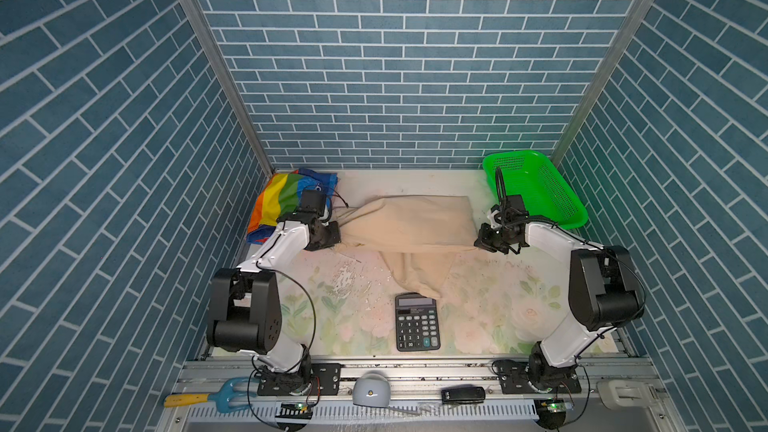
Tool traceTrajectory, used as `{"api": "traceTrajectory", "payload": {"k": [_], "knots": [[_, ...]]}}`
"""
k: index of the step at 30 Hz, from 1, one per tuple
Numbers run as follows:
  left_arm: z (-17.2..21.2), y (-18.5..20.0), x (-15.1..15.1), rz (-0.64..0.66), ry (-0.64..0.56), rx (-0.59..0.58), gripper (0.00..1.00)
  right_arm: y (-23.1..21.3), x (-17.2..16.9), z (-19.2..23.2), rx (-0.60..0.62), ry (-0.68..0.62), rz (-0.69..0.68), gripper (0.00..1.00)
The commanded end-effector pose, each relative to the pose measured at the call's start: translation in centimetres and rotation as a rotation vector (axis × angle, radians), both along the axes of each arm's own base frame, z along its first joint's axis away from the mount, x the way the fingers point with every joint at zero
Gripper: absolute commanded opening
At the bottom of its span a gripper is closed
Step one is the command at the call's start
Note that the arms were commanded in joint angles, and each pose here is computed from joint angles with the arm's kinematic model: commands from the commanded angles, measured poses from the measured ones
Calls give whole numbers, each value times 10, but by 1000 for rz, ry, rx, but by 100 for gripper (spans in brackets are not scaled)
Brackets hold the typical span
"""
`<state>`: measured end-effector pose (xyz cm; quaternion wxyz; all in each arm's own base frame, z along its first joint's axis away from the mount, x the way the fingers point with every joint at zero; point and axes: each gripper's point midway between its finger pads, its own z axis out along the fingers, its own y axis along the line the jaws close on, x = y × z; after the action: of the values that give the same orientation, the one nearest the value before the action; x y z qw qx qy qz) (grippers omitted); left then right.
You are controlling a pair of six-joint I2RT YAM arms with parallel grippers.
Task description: Fold and stack the shorts
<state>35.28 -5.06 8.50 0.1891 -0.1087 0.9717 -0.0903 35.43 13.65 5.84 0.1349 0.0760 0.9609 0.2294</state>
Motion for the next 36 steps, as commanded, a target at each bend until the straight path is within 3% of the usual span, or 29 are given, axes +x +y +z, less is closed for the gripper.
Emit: {"api": "traceTrajectory", "payload": {"k": [1, 5, 10, 12, 18, 26, 28, 36], "knots": [[22, -2, 12, 42, -108, -54, 0, -2, 6, 20, -16, -78, -32, 4], [23, -3, 12, 41, -118, -63, 0, -16, -5, 27, -56, -78, -116, 36], [20, -9, 16, 37, -117, -100, 0, -15, -16, 43, 24, -113, -260, 91], [19, -11, 16, 37, -122, -110, 0, -6, -18, 42, 95, -110, -318, 98], [14, -12, 10, 38, -123, -119, 0, 18, -18, 25, 271, -68, -511, 98], [18, -13, 11, 33, -137, -124, 0, 22, -12, 3, 329, -13, -706, 98], [19, -14, 12, 34, -139, -130, 0, 24, -8, -2, 344, 2, -754, 89], [20, -12, 10, 33, -144, -121, 0, 31, 5, -21, 329, 34, -806, 79]]}}
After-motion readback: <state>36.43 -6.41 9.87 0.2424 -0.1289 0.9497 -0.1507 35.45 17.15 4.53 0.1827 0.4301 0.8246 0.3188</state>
